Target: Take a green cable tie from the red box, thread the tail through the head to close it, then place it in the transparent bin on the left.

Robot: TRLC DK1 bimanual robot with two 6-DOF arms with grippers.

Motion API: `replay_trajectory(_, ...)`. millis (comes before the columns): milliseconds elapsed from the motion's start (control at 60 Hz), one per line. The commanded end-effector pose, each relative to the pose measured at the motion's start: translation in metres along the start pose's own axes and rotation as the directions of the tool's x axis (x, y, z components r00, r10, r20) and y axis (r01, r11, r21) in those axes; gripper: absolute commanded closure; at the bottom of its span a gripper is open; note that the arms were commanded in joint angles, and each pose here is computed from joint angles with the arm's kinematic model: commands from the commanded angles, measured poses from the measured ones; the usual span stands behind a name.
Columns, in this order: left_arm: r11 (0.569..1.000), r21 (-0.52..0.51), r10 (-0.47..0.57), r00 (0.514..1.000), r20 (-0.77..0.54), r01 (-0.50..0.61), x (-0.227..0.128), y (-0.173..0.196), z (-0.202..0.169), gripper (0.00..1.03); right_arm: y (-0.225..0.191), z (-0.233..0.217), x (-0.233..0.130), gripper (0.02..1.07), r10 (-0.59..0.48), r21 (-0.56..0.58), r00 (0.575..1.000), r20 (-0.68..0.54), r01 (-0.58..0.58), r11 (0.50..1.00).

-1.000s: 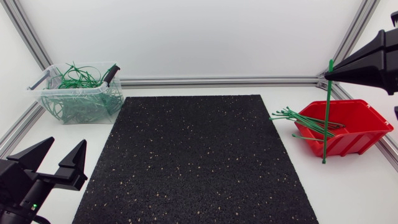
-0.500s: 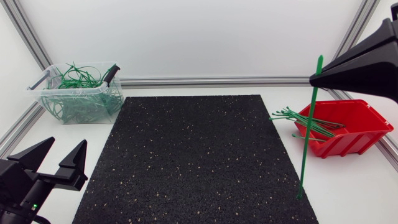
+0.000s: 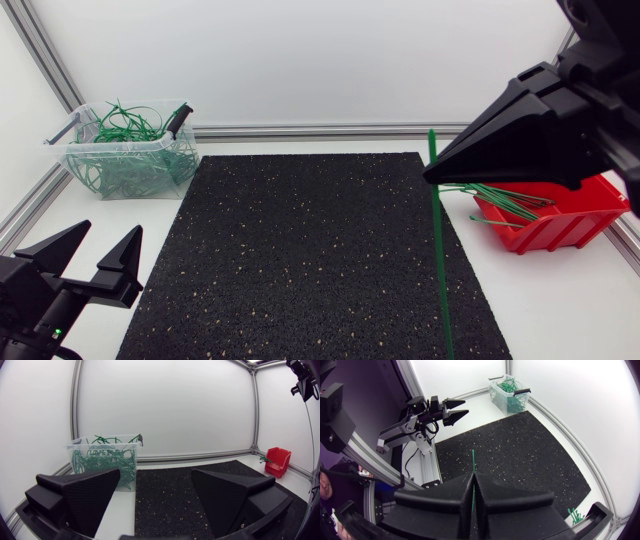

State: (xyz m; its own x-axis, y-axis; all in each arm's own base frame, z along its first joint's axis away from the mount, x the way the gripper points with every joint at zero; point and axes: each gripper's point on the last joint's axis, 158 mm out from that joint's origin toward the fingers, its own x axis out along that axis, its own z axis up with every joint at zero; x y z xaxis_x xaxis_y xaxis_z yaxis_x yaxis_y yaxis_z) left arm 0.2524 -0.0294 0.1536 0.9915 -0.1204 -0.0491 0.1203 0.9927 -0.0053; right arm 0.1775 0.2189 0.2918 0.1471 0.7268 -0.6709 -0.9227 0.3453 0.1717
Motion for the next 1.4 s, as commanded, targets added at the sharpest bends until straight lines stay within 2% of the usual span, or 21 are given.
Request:
replay_trajectory(0, 1.000, -0.021, -0.006, 0.998, -0.062, 0.005, 0.001, -0.002, -0.025, 0.04, -0.001, 0.007, 0.002, 1.01, 0.026, 0.047, 1.000, 0.007, -0.026, 0.999)
replay_trajectory(333, 1.000, -0.021, -0.012, 0.997, -0.075, 0.011, 0.002, -0.003, -0.028, 0.04, -0.019, 0.010, 0.019, 1.01, 0.120, 0.173, 0.992, 0.024, -0.123, 0.977)
replay_trajectory(800, 1.000, -0.021, -0.018, 0.996, -0.092, 0.017, 0.002, -0.005, -0.032, 0.04, -0.052, 0.004, 0.074, 1.01, 0.248, 0.284, 0.968, 0.033, -0.247, 0.926)
replay_trajectory(1083, 1.000, -0.021, -0.018, 0.995, -0.097, 0.016, 0.003, -0.005, -0.033, 0.04, -0.060, 0.012, 0.133, 1.01, 0.327, 0.426, 0.945, 0.016, -0.302, 0.853)
replay_trajectory(1267, 1.000, -0.021, -0.023, 0.995, -0.102, 0.021, 0.003, -0.006, -0.034, 0.04, -0.061, 0.040, 0.144, 1.01, 0.323, 0.447, 0.941, 0.100, -0.333, 0.830)
replay_trajectory(1350, 1.000, -0.021, -0.023, 0.994, -0.108, 0.021, 0.003, -0.006, -0.036, 0.04, -0.063, 0.049, 0.156, 1.01, 0.331, 0.502, 0.933, 0.139, -0.354, 0.789)
replay_trajectory(1383, 1.000, -0.021, -0.023, 0.994, -0.108, 0.021, 0.003, -0.006, -0.036, 0.04, -0.062, 0.049, 0.160, 1.01, 0.334, 0.501, 0.932, 0.141, -0.358, 0.788)
